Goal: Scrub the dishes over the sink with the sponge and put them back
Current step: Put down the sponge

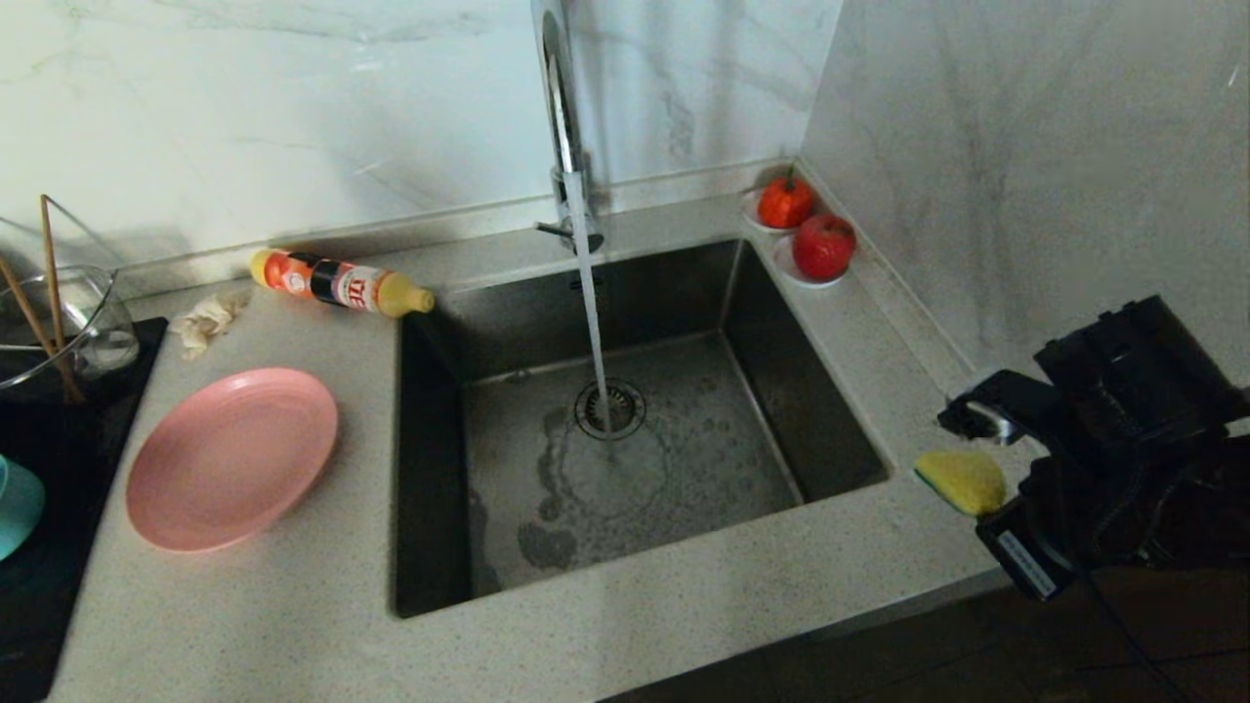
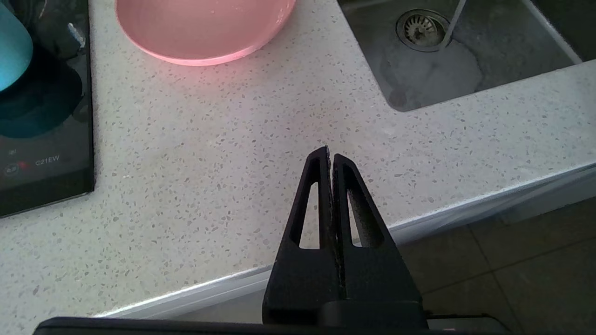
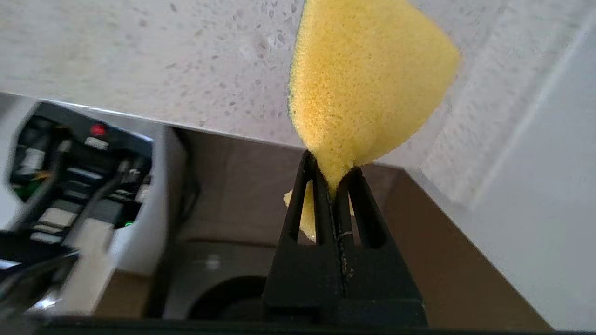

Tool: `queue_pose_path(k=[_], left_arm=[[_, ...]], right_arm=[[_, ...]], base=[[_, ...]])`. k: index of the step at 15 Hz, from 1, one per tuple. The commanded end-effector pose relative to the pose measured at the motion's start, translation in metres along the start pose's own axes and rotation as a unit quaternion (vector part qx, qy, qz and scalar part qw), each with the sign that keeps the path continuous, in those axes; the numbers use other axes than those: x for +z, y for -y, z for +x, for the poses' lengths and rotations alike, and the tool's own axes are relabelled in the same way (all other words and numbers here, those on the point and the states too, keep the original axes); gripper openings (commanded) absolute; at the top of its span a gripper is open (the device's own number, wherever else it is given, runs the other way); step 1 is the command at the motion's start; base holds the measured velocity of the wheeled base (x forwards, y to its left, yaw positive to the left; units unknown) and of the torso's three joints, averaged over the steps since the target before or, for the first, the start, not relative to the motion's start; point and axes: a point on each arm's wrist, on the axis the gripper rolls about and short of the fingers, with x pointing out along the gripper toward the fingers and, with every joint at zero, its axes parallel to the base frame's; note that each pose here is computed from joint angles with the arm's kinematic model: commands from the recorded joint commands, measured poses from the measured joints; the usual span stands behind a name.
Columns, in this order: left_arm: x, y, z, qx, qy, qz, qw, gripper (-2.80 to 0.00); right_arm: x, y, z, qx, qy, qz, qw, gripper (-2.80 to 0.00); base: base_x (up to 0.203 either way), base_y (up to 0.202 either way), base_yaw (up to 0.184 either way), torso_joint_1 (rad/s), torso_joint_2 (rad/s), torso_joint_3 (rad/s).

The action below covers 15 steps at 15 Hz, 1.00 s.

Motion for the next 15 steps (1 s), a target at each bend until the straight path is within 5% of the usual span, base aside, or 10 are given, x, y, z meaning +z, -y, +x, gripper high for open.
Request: queue_pose_path(k=[1,15], left_arm=[[0.000,0.000,0.000,0.000,0.000,-0.002,1.0000,-2.80],[0.000,0.000,0.000,0.001,0.000,-0.007,1.0000,-2.80]], right_arm=[[-0.005,-0.001,0.018,-0.010,0.003,-0.006,1.000,-2.80],[0.002,0.017,0.042,-0.031,0.036,0.049,0.998,-2.80]], base=[[0.000,0.000,0.000,0.000,0.00,0.000],[0.000,0.000,0.000,0.000,0.00,0.000]])
